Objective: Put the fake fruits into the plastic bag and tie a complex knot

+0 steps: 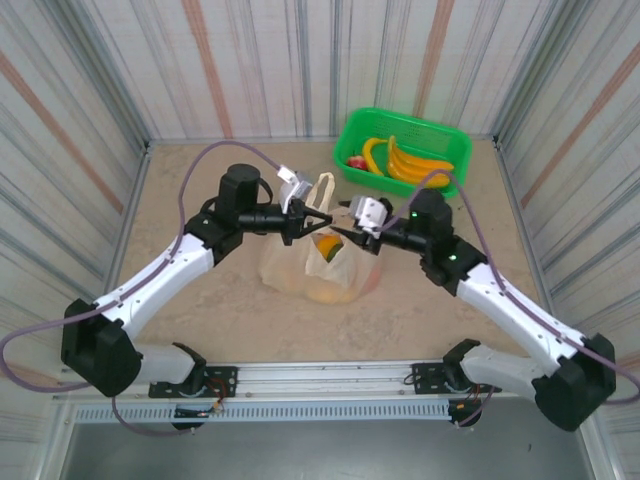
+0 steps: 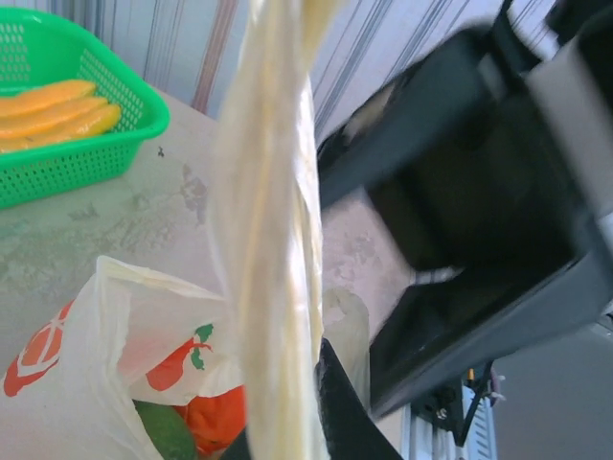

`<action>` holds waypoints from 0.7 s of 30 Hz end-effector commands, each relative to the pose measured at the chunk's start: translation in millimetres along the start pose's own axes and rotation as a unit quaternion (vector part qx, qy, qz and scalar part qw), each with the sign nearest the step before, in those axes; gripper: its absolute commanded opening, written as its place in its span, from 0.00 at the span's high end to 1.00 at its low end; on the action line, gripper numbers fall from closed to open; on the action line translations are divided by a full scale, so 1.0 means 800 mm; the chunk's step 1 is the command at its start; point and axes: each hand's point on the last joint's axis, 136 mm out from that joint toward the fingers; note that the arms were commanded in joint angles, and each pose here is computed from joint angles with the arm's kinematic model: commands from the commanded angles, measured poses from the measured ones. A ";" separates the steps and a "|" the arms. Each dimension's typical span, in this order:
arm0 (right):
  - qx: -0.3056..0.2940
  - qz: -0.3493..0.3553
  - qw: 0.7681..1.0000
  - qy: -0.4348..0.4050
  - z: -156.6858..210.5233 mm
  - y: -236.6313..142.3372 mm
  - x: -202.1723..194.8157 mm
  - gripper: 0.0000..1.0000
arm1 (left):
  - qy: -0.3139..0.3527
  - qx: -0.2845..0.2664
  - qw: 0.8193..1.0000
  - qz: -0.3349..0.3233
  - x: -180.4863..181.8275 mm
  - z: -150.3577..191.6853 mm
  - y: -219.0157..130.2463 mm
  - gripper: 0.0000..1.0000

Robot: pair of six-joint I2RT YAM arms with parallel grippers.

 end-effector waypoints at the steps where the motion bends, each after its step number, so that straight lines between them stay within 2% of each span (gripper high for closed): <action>1: -0.056 -0.027 0.994 0.092 -0.053 -0.022 0.003 0.43 | 0.050 -0.015 0.999 -0.005 -0.006 -0.007 -0.003 1.00; 5: -0.067 -0.022 0.986 0.148 -0.082 -0.015 -0.018 0.39 | 0.055 -0.005 0.998 -0.003 -0.006 0.003 0.003 1.00; 9: -0.054 -0.053 0.979 0.191 -0.091 0.004 -0.027 0.37 | 0.064 -0.003 0.998 0.003 -0.012 0.006 0.006 1.00; 12: -0.036 -0.063 0.977 0.201 -0.086 0.018 -0.029 0.40 | 0.070 -0.001 0.998 0.005 -0.017 0.007 0.007 1.00; 18: -0.027 -0.102 0.971 0.216 -0.085 0.015 -0.018 0.69 | 0.069 0.001 0.998 -0.009 -0.011 0.006 0.003 1.00; 20: -0.029 -0.104 0.970 0.216 -0.086 0.010 -0.018 0.93 | 0.065 0.001 0.998 -0.013 -0.008 0.006 0.002 1.00; 21: -0.034 -0.099 0.971 0.215 -0.088 0.007 -0.021 1.00 | 0.062 0.001 0.998 -0.015 -0.007 0.006 0.002 1.00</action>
Point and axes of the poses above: each hand's point on the last joint's axis, 136 mm out from that joint toward the fingers, its own y axis out along the fingers, its own x axis along the line the jaws close on, z = x × y, and after that the axes turned 8 degrees about y, right-handed
